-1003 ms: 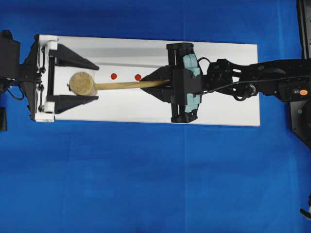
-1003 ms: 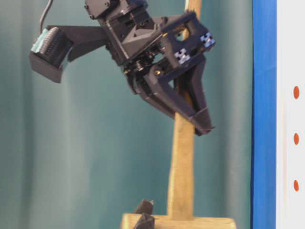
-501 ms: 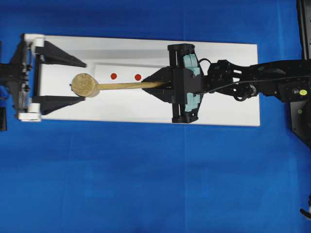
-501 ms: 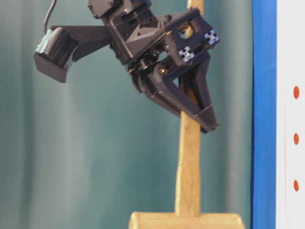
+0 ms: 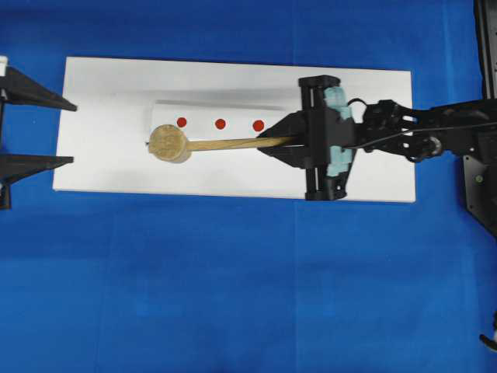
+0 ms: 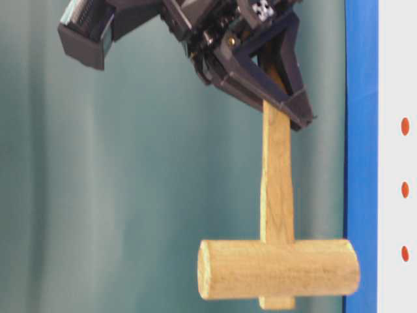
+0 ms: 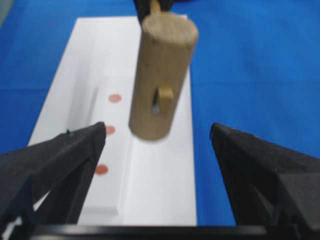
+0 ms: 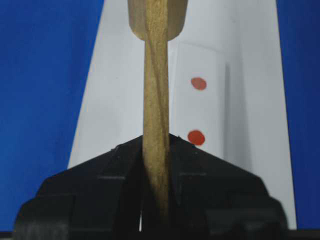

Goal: Hit the mark with a hammer.

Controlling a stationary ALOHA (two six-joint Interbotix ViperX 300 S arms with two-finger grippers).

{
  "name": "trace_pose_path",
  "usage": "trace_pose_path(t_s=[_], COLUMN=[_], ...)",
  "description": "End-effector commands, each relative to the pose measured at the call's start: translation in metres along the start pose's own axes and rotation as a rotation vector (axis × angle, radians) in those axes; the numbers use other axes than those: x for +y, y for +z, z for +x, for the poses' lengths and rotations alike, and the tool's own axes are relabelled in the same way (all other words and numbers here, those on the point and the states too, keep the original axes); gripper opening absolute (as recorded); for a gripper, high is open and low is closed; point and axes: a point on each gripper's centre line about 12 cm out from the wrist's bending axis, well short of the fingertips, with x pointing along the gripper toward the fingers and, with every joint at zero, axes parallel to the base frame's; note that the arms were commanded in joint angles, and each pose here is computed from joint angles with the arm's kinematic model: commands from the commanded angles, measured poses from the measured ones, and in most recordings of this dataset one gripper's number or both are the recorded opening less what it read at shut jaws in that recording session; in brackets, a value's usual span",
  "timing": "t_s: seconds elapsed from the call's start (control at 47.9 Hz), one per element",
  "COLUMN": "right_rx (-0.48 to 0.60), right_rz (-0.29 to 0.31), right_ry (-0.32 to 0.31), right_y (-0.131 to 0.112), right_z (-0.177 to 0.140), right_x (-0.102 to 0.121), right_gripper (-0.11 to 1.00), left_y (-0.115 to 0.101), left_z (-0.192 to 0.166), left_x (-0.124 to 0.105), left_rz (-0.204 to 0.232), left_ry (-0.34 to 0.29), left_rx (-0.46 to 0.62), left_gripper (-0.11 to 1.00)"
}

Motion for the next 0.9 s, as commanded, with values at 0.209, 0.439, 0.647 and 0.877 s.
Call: trace_pose_path(t_s=[0.209, 0.439, 0.647, 0.877], right_rx=[-0.05, -0.057, -0.079, -0.097], right_rz=[0.019, 0.022, 0.043, 0.058], right_ry=[-0.009, -0.036, -0.104, -0.154], right_y=[0.014, 0.016, 0.018, 0.02], right_z=[-0.008, -0.002, -0.002, -0.003], right_x=[-0.002, -0.008, -0.028, -0.043], right_gripper=[0.02, 0.02, 0.02, 0.02], left_y=[0.001, 0.0, 0.0, 0.0], left_z=[-0.009, -0.008, -0.008, -0.008], left_x=[0.0, 0.0, 0.0, 0.0], left_rz=[0.004, 0.003, 0.001, -0.002], left_ry=[0.002, 0.002, 0.002, 0.003], left_rx=[-0.018, -0.014, -0.015, -0.018], left_gripper=[0.82, 0.82, 0.82, 0.82])
